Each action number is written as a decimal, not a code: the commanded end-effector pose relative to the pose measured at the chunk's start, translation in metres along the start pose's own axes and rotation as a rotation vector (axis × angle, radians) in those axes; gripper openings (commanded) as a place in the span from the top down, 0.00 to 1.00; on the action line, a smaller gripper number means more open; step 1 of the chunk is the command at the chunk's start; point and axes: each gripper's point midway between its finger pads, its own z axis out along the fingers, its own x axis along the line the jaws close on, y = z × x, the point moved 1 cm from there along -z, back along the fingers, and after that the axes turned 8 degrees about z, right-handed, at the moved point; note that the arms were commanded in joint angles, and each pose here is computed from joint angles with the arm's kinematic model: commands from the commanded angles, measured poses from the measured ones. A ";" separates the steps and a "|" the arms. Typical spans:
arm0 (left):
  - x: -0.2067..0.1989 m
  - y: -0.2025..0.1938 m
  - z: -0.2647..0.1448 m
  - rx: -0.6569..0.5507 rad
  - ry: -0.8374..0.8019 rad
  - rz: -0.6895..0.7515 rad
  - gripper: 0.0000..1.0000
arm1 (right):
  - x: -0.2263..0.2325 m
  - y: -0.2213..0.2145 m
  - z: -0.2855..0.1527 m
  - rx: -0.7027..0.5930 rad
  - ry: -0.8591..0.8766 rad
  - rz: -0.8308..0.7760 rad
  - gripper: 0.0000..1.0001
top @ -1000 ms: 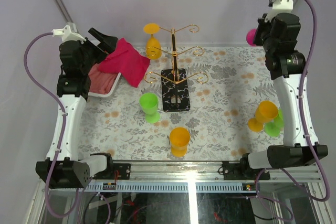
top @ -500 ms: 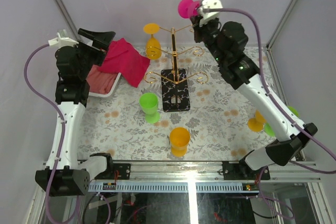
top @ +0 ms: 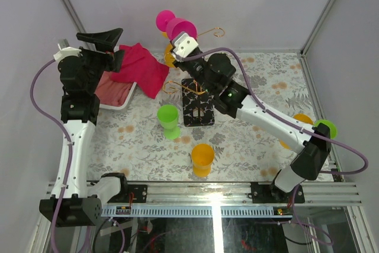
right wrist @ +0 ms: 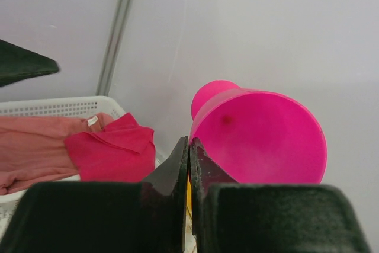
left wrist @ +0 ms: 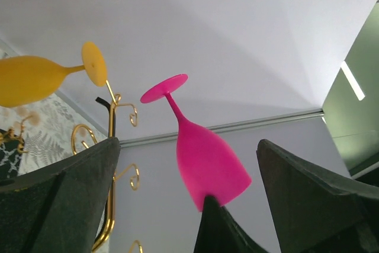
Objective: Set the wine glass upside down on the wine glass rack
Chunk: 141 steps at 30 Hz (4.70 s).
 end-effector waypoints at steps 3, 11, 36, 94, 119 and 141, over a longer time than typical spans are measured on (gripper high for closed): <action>-0.012 -0.002 0.006 0.034 -0.066 -0.114 0.02 | 0.023 0.055 -0.004 -0.209 0.022 -0.004 1.00; -0.011 -0.002 0.006 0.027 -0.086 -0.142 0.10 | 0.066 0.058 -0.004 -0.235 0.120 0.013 1.00; 0.006 -0.036 0.018 0.147 -0.055 -0.147 0.39 | 0.104 0.057 0.012 -0.268 0.186 0.008 1.00; 0.027 -0.036 0.045 0.120 -0.138 -0.158 1.00 | 0.103 0.034 -0.015 -0.126 0.192 -0.012 0.76; 0.028 0.056 0.055 -0.144 -0.173 0.659 1.00 | -0.015 -0.009 0.021 0.249 -0.042 0.130 0.20; 0.121 0.007 0.019 -0.183 -0.289 1.236 1.00 | -0.230 -0.111 -0.063 0.534 -0.522 0.326 0.12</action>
